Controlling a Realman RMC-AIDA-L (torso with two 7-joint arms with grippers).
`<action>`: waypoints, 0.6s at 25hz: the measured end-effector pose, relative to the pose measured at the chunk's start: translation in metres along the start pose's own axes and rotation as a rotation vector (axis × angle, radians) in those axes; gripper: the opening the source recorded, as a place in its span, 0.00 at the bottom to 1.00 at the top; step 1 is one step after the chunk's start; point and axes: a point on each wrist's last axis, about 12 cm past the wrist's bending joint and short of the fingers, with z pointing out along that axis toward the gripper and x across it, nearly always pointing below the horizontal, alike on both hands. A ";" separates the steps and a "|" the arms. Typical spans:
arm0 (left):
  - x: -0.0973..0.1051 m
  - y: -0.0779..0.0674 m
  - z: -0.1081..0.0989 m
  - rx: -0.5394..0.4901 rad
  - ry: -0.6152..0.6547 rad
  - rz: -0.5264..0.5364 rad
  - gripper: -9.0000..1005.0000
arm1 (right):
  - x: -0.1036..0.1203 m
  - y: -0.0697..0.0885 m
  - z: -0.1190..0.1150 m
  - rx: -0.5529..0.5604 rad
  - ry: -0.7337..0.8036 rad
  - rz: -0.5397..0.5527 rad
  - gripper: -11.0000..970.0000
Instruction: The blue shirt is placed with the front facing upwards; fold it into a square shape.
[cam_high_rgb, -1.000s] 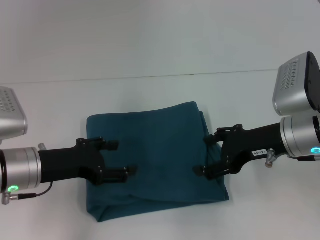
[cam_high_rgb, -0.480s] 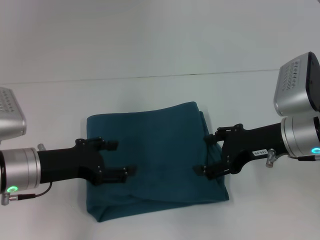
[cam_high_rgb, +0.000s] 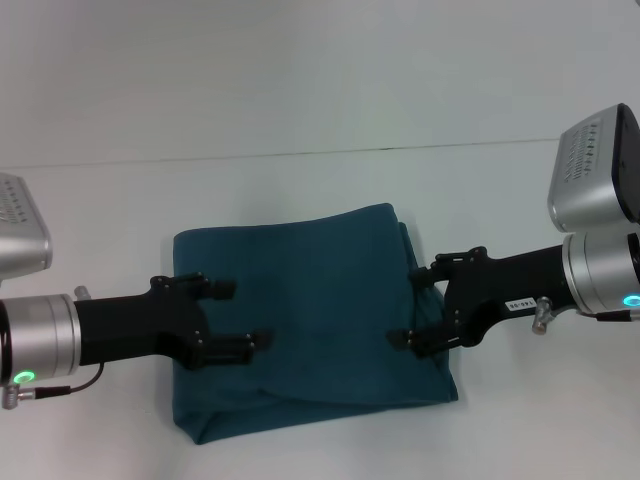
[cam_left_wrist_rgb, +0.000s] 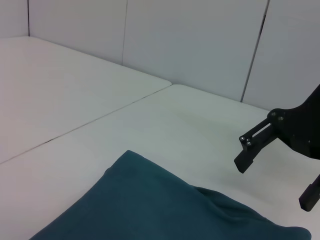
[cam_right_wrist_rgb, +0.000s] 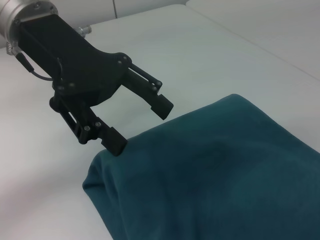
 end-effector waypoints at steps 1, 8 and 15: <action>0.000 0.000 0.000 0.000 0.000 0.000 0.87 | 0.000 0.000 0.000 0.002 0.000 0.000 0.98; 0.000 0.000 0.000 0.000 0.000 -0.001 0.87 | 0.001 -0.001 0.000 0.008 -0.002 0.002 0.98; 0.000 0.000 0.000 0.000 0.000 -0.003 0.87 | 0.000 -0.001 0.000 0.009 -0.002 0.002 0.98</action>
